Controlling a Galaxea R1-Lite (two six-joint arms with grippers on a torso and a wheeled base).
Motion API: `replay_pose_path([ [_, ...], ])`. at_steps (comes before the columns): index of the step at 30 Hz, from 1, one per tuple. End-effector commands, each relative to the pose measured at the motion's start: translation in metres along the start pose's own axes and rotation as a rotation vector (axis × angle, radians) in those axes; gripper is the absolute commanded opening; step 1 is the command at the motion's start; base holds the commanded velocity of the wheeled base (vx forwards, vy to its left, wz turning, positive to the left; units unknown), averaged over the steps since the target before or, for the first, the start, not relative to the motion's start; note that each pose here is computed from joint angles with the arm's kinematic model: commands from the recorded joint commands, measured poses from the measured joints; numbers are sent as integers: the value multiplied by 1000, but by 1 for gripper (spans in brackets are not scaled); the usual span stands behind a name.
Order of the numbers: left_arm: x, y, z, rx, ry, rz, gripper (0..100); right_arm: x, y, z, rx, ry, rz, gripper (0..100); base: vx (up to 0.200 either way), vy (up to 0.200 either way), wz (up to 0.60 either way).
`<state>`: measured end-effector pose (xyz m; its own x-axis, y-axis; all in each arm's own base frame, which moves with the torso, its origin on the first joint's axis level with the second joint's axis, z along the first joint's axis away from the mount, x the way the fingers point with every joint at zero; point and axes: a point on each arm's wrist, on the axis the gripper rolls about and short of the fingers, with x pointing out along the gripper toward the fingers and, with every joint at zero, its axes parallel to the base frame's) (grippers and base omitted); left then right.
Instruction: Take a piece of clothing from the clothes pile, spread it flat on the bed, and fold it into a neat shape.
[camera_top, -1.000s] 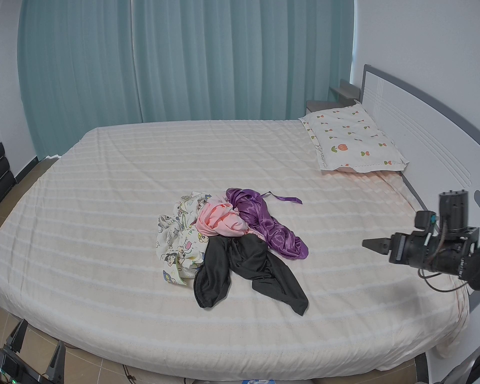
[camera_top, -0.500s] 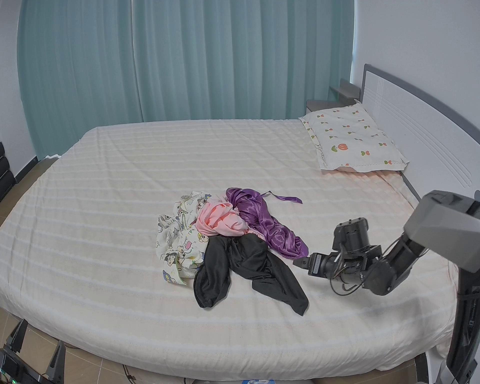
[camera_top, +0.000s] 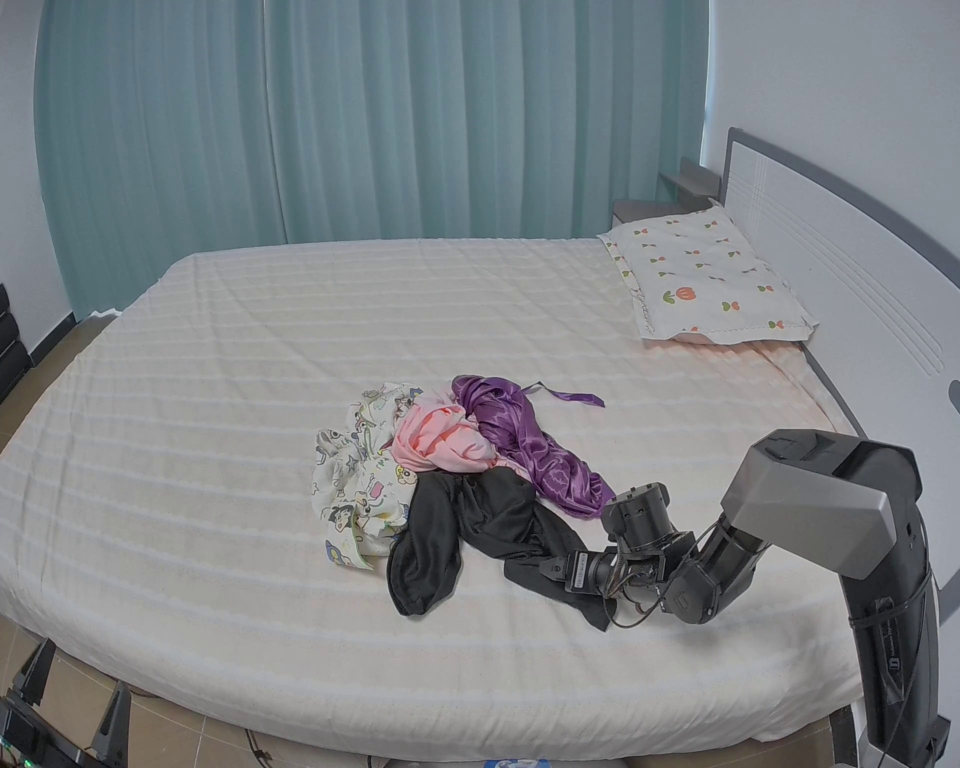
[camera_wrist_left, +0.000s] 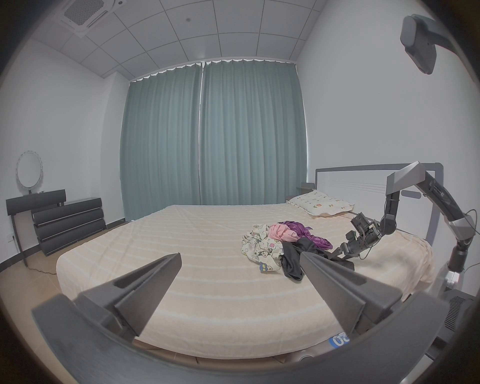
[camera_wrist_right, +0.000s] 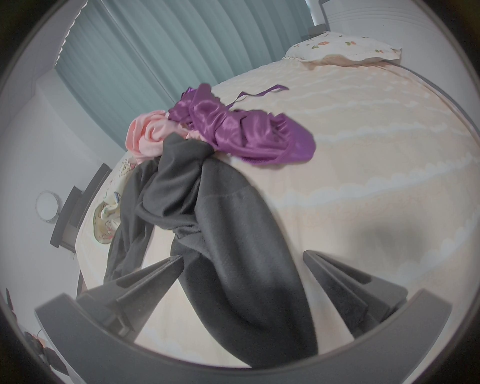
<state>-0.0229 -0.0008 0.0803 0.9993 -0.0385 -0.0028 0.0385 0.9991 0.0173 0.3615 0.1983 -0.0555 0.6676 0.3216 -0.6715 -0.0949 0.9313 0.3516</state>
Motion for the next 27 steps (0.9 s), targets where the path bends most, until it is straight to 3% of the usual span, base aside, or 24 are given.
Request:
replay_pose_path([
  [1,0,0,-4,-1,0,0,100,6,1,-7,-12,19,7,100,0,0,0],
  [4,0,0,-4,-1,0,0,100,9,2,-9,-16,29,7,100,0,0,0],
  [5,0,0,-4,-1,0,2,100,8,2,-9,-16,25,8,0,0,0,0],
  [12,0,0,-4,-2,0,0,100,-13,2,1,15,1,18,0,0,0,0],
  [16,0,0,-4,3,-1,0,100,-40,4,2,46,9,65,0,0,0,0],
  [20,0,0,-4,3,-4,3,100,-81,-2,2,135,-84,126,0,0,0,0],
  [22,-4,0,12,-28,-79,3,100,-101,-6,-2,173,-121,154,0,0,0,0],
  [24,-20,1,73,-144,-253,-24,100,-125,-15,-12,206,-153,175,0,0,0,0],
  [27,-7,1,105,-130,-194,-41,100,-141,-26,-17,229,-209,186,0,0,0,0],
])
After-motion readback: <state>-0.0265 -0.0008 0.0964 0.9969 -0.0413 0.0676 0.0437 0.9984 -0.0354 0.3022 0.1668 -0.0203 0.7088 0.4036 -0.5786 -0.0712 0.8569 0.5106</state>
